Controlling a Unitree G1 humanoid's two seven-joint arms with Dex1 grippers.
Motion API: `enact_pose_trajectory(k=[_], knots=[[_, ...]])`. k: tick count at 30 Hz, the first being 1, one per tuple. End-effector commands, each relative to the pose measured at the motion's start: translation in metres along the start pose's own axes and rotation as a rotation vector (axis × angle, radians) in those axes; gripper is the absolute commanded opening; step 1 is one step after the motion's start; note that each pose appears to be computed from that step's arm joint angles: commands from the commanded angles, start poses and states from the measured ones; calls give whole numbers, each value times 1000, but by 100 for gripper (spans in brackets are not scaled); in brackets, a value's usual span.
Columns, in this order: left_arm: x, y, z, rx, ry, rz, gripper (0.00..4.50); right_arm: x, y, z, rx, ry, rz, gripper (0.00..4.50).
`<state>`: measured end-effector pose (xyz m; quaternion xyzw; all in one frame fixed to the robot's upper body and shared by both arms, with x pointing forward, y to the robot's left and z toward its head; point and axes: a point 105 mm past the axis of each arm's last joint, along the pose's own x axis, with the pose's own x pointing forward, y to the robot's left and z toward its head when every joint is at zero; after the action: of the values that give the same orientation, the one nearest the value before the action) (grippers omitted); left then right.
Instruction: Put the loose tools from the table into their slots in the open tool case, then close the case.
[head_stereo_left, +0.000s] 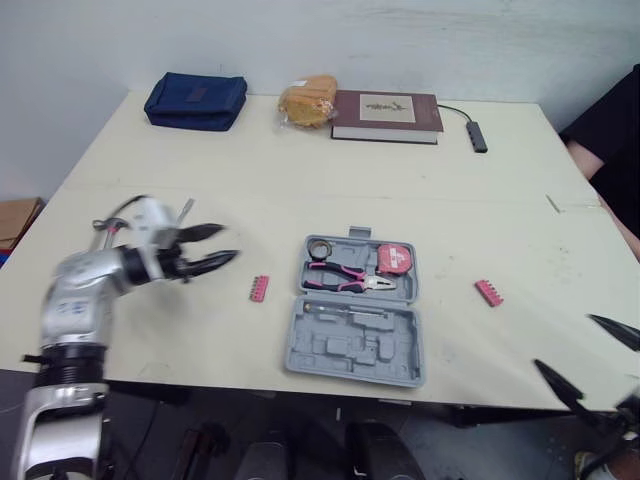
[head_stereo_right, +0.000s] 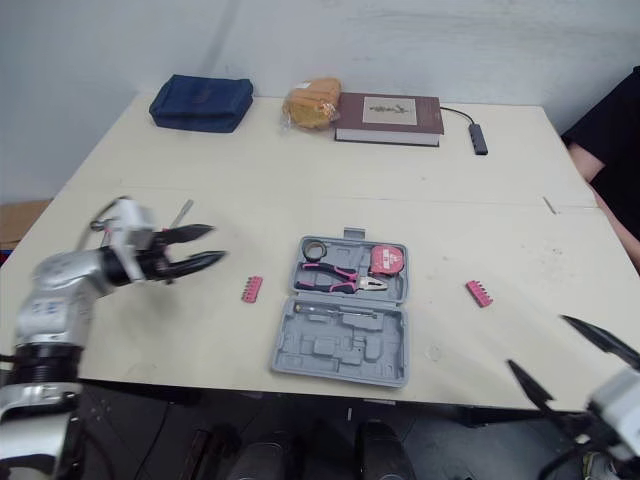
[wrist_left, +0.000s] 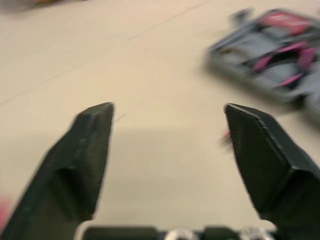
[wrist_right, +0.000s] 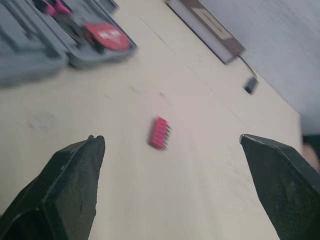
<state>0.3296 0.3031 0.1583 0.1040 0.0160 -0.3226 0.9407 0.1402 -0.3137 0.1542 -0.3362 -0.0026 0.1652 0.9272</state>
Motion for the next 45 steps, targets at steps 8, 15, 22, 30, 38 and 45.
enact_pose_trajectory(k=[8, 15, 22, 30, 38, 45], knots=[[-153, 81, -30, -57, 147, 666, 445, -76, -25, -50, 64, 217, -233, 450], [-213, 95, -44, -68, 268, 936, 445, -112, -23, -71, 101, 312, -316, 450], [-194, 92, -44, -95, 220, 864, 445, -88, -19, -66, 120, 222, -271, 450], [-134, 93, -18, 21, 147, 717, 445, -2, -4, -11, 175, -95, -131, 450], [-86, 96, -14, -176, 258, 704, 445, 69, 36, 75, 203, -381, 148, 450], [-56, 72, -34, -400, 465, 638, 445, 97, 47, 134, 146, -554, 314, 450]])
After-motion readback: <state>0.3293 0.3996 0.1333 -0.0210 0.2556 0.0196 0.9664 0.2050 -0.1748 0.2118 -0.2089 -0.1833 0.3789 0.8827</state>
